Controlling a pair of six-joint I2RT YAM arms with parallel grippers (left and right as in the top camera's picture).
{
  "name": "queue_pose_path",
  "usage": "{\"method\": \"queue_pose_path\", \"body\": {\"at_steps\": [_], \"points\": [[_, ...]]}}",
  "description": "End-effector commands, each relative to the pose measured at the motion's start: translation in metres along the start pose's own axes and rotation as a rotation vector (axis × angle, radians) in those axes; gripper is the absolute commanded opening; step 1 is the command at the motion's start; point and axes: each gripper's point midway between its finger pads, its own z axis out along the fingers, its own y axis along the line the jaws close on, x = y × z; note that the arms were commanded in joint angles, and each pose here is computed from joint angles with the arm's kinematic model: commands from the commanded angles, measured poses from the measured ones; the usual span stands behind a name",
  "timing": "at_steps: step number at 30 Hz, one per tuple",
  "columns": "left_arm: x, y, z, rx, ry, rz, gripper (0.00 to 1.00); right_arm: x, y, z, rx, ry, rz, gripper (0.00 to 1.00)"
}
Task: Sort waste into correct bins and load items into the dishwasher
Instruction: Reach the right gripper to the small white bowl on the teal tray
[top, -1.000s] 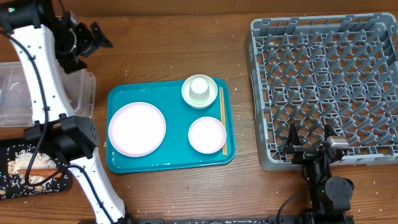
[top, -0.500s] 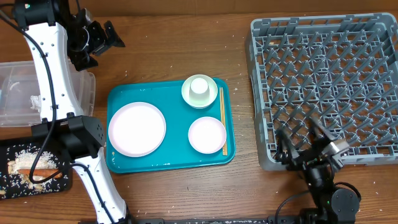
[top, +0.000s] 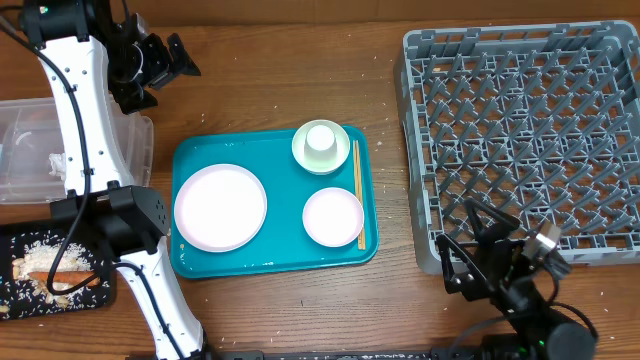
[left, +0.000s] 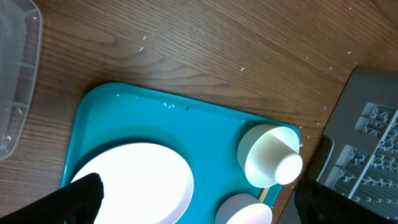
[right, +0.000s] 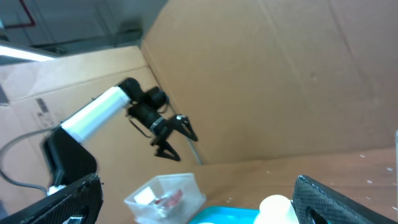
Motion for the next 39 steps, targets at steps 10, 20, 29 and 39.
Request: {"method": "queue_pose_path", "body": {"at_steps": [10,20,29,39], "points": [[0.001,-0.002,0.003,0.012,0.012,0.015,1.0,-0.064,0.036,0.037,0.132,0.292,-0.118,1.0],[0.001,-0.002,0.003,0.012,0.012,0.015,1.0,-0.019,0.007,0.082,0.282,0.88,0.061,1.0],[0.001,-0.002,0.003,0.012,0.012,0.014,1.0,0.119,-0.006,0.102,0.417,1.321,0.078,1.0],[0.001,-0.002,0.003,0.012,0.012,0.014,1.0,0.223,0.045,0.134,0.073,1.471,0.087,1.0]]}}
